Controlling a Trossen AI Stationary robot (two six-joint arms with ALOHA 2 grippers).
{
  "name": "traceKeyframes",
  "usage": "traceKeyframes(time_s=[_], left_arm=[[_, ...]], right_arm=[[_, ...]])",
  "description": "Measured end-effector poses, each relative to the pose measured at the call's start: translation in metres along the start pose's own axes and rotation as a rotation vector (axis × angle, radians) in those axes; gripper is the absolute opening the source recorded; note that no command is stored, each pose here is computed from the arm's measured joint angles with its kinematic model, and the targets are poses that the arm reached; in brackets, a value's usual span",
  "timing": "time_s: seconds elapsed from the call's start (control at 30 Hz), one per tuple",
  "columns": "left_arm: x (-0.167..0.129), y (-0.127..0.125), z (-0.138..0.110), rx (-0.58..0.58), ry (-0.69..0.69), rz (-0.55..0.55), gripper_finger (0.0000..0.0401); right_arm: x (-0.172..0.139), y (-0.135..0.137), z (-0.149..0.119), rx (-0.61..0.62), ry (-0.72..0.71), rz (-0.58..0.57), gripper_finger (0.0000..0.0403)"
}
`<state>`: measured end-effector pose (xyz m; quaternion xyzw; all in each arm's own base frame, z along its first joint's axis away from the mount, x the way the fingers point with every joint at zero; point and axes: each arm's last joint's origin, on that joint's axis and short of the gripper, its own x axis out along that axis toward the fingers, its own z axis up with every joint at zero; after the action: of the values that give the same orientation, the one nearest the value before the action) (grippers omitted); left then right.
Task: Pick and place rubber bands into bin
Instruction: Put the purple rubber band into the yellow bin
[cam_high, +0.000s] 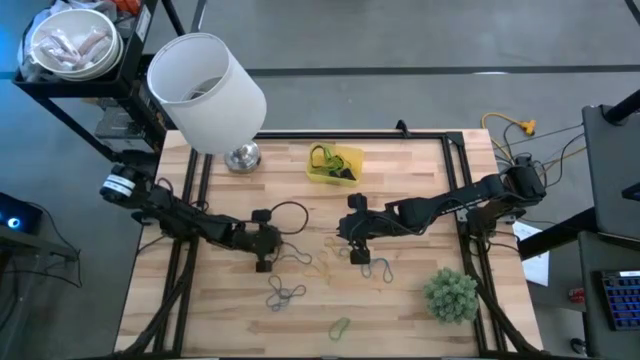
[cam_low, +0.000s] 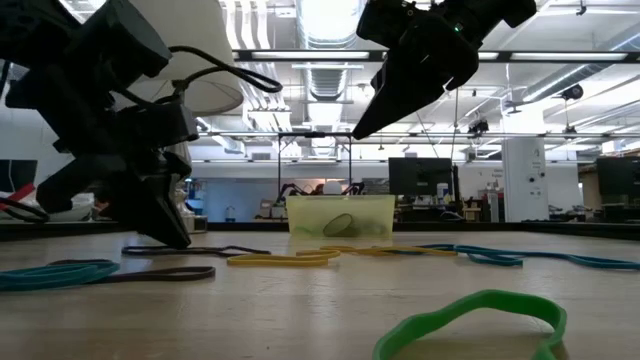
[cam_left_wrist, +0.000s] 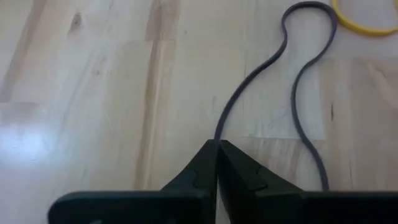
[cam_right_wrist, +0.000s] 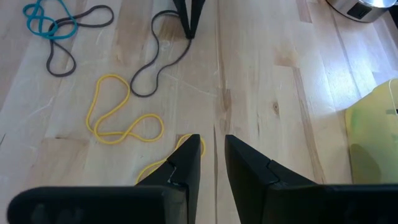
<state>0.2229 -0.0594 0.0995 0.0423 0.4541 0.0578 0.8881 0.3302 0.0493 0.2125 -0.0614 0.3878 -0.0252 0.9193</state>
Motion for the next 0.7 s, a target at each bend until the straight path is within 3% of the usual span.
traceKeyframes(time_s=[0.17,0.5,0.7], left_arm=[[0.0000,-0.0006,0.0006,-0.026,-0.006,-0.015,0.0008],[0.0000,-0.0015,0.0001,-0.029,-0.007,-0.033,0.0068],[0.0002,-0.0006,-0.0043,-0.064,0.018,-0.023,0.0075]], right_arm=[[0.0000,0.0000,0.0000,0.000,0.000,0.000,0.0068],[0.0000,-0.0001,0.0000,0.000,0.000,0.000,0.0068],[0.0000,-0.0001,0.0001,0.005,-0.001,0.000,0.0068]])
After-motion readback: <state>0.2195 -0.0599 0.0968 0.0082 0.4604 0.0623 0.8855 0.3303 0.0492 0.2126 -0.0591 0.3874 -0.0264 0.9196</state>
